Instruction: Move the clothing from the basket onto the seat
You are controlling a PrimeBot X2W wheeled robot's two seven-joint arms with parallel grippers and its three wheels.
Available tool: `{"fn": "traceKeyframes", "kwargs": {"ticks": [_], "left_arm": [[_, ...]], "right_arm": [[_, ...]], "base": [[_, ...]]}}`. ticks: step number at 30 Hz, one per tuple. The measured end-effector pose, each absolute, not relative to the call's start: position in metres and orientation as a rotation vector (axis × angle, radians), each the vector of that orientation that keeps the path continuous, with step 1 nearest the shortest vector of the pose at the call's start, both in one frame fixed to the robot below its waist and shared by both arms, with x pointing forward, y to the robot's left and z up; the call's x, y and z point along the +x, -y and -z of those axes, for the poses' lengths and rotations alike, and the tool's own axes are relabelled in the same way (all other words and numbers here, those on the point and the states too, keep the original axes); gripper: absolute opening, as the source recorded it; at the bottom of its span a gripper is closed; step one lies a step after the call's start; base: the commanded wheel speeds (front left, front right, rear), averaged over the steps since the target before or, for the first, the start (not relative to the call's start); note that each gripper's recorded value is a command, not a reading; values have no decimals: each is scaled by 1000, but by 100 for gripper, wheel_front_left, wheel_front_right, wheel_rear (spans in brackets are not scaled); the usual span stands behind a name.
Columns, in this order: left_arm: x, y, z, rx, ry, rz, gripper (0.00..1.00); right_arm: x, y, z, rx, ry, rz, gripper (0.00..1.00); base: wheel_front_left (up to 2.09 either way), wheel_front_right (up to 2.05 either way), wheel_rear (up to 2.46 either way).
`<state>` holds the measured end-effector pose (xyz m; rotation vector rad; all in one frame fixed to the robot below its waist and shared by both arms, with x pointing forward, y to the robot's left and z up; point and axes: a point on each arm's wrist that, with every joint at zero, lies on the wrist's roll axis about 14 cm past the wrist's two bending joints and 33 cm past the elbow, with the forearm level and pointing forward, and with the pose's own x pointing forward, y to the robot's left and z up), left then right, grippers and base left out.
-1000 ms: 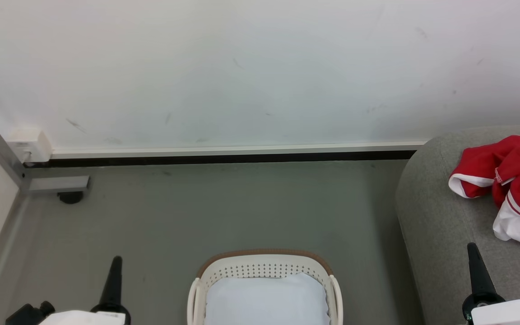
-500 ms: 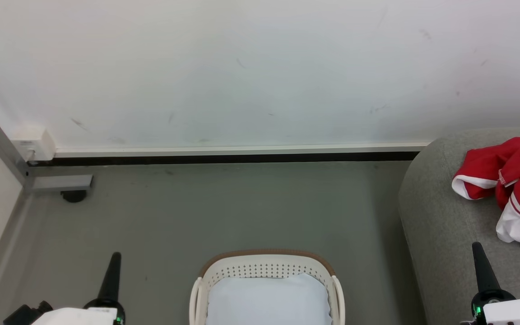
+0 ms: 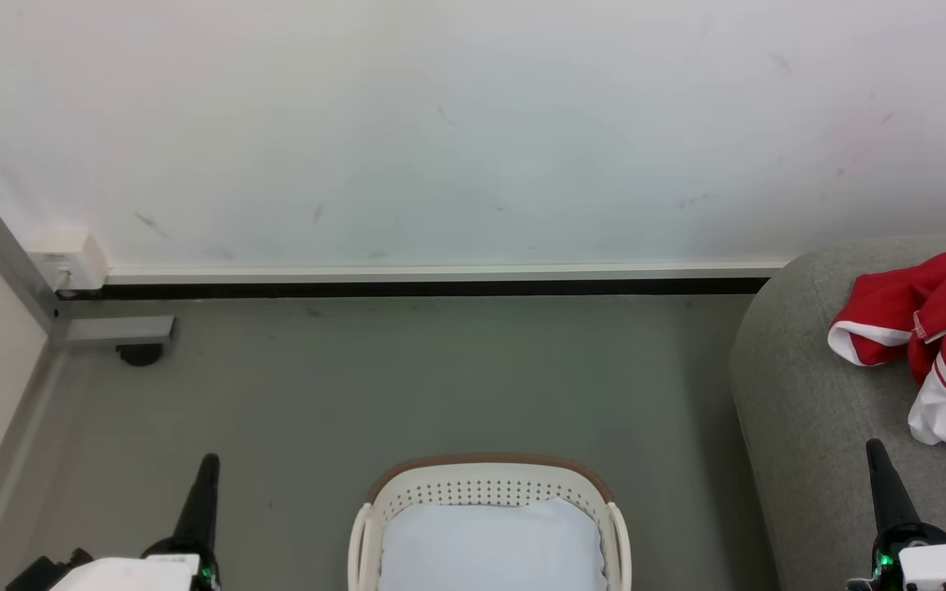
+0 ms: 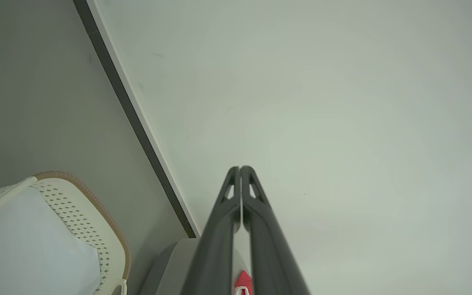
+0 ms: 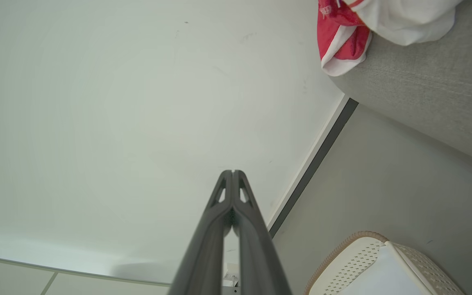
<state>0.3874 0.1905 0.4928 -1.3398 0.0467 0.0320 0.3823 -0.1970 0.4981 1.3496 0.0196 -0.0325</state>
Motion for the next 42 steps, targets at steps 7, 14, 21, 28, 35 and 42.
{"fn": "traceKeyframes", "kwargs": {"ticks": [7,14,21,28,35,42], "left_arm": [[388,-192,-496,-1392,-36,-29,0],[388,-194,-497,-1442,-33,-23,0],[388,-195,-499,-1495,-26,-18,0],[388,-197,-502,-1540,-18,-13,0],[388,-199,-503,-1573,-11,-9,0],[388,-199,-504,-1573,-11,-9,0]], "right_arm": [[384,198,-499,1398,-17,29,0],[385,198,-501,1448,-16,23,0],[386,199,-502,1495,-13,18,0],[387,199,-503,1537,-12,12,0],[387,200,-504,1573,-8,8,0],[387,200,-504,1574,-8,7,0]], "base": [[0,0,0],[0,0,0],[0,0,0],[0,0,0],[0,0,0],[0,0,0]]}}
